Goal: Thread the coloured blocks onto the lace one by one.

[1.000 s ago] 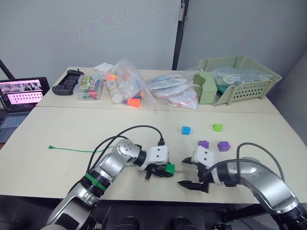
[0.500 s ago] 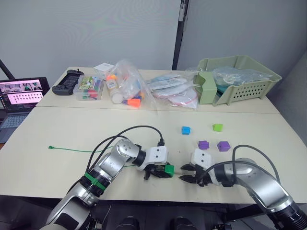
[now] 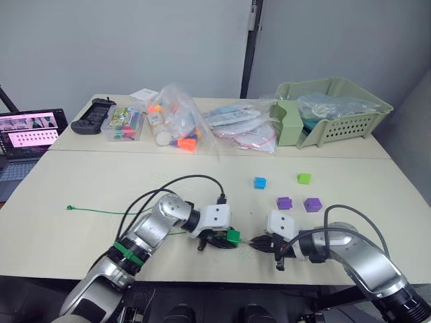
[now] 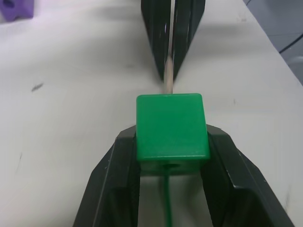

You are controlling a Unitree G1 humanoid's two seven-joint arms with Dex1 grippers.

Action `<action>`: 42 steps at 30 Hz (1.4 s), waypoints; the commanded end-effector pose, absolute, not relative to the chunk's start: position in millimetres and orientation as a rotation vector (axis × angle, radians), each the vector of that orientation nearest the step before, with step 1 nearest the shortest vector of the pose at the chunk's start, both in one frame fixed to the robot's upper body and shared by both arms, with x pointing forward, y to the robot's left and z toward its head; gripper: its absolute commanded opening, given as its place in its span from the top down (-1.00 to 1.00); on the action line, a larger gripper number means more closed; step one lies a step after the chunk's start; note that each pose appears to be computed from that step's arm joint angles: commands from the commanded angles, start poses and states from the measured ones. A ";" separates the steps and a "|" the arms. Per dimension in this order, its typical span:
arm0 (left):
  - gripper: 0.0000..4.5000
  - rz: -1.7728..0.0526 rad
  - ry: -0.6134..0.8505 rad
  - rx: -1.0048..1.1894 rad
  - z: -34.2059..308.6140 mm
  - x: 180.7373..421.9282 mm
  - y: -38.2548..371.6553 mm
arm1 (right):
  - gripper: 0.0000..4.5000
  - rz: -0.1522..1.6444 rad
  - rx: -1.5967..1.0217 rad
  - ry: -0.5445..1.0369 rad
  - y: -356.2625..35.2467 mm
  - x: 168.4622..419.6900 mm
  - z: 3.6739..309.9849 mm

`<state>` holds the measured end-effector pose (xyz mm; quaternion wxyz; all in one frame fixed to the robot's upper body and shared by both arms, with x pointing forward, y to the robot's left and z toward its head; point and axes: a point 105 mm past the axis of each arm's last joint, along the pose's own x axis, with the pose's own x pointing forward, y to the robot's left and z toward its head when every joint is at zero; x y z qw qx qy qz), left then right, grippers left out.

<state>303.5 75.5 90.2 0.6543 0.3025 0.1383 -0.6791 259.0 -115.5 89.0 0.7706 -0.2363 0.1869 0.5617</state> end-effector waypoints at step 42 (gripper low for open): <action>-0.99 -1.466 0.190 0.542 131.6 299.9 87.1 | 1.00 1.255 -0.542 0.327 -102.2 267.1 109.0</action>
